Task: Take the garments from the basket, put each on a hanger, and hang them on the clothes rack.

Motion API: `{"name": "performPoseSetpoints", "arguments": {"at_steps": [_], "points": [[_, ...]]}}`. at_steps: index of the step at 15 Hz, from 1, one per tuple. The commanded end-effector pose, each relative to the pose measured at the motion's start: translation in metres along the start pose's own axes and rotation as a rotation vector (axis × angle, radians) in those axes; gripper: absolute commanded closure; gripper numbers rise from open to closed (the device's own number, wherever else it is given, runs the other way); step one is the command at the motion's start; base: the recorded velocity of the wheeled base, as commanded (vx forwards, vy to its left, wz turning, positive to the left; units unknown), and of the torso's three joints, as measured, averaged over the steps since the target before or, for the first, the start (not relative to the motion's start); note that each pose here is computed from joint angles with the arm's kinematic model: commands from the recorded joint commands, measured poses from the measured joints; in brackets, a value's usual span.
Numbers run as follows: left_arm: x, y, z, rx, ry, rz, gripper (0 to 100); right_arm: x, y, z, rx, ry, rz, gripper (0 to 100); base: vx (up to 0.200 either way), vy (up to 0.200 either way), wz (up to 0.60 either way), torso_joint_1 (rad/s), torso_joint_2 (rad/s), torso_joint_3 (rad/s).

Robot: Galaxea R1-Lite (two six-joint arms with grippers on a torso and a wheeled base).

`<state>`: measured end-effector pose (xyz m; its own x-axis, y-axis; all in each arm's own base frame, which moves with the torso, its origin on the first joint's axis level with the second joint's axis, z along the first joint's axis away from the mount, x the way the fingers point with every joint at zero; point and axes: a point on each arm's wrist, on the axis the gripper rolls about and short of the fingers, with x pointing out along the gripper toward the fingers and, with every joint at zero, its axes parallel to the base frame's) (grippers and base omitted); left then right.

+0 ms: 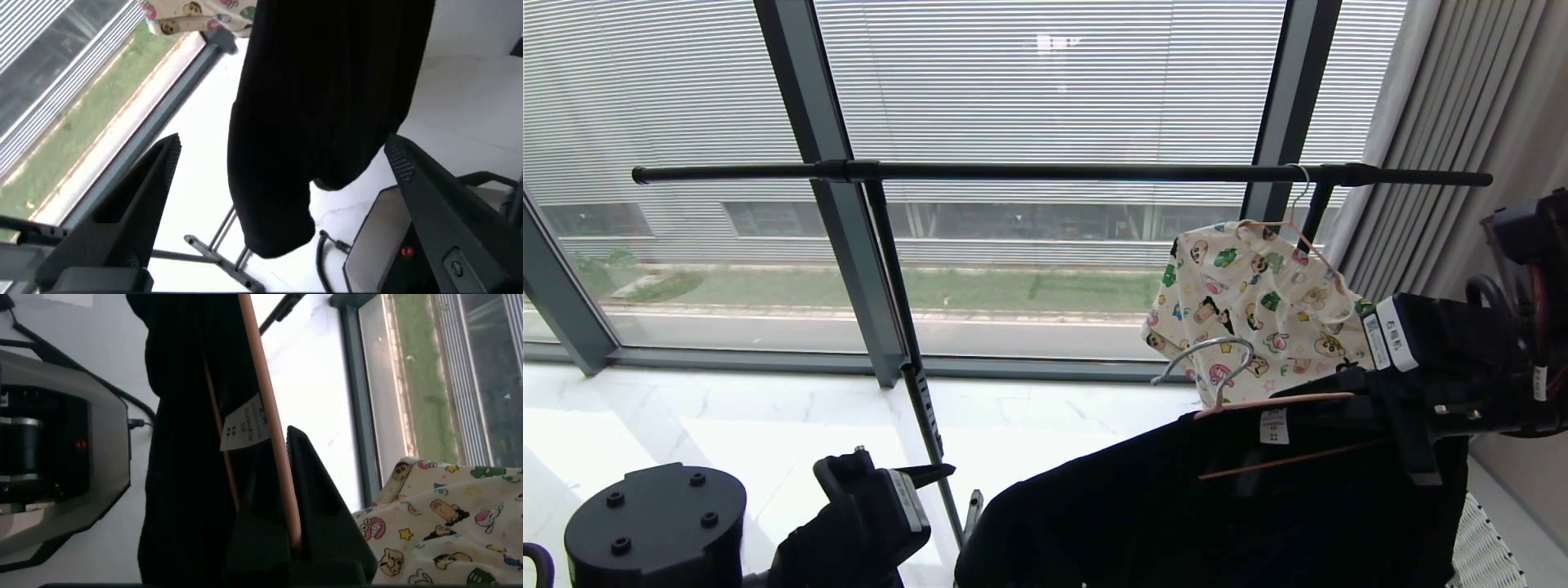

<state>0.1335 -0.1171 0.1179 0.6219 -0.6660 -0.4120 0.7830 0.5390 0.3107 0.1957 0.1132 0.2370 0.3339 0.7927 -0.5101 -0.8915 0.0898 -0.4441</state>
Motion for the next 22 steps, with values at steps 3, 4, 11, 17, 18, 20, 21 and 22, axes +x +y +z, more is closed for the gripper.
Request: {"name": "performPoseSetpoints", "arguments": {"at_steps": [3,4,11,17,18,20,21,22], "points": [[0.004,0.006,-0.019,-0.049,0.094,0.026,0,-0.019,0.006,0.014,-0.045,-0.060,-0.033,100,0.000,0.000,0.00,0.000,0.00,0.000],[0.006,0.006,-0.020,-0.049,0.102,0.021,0,-0.024,0.009,0.017,-0.054,-0.072,-0.040,100,0.000,0.000,0.00,0.000,0.00,0.000],[0.022,0.008,-0.020,-0.040,0.062,0.043,100,-0.029,0.015,0.025,-0.064,-0.102,-0.034,100,0.000,0.000,0.00,0.000,0.00,0.000],[0.001,0.016,-0.045,-0.098,0.147,0.131,100,-0.031,0.012,0.021,-0.040,-0.092,-0.058,100,0.000,0.000,0.00,0.000,0.00,0.000],[-0.001,0.016,-0.045,-0.095,0.141,0.132,100,-0.031,0.012,0.021,-0.019,-0.094,-0.056,100,0.000,0.000,0.00,0.000,0.00,0.000],[0.000,0.015,-0.042,-0.088,0.125,0.128,100,-0.031,0.012,0.021,0.006,-0.096,-0.056,100,0.000,0.000,0.00,0.000,0.00,0.000],[0.000,0.016,-0.040,-0.086,0.105,0.135,0,-0.031,0.011,0.021,0.007,-0.099,-0.060,100,0.000,0.000,0.00,0.000,0.00,0.000],[0.001,0.017,-0.038,-0.085,0.093,0.142,0,-0.030,0.012,0.021,0.007,-0.098,-0.061,100,0.000,0.000,0.00,0.000,0.00,0.000]]}}
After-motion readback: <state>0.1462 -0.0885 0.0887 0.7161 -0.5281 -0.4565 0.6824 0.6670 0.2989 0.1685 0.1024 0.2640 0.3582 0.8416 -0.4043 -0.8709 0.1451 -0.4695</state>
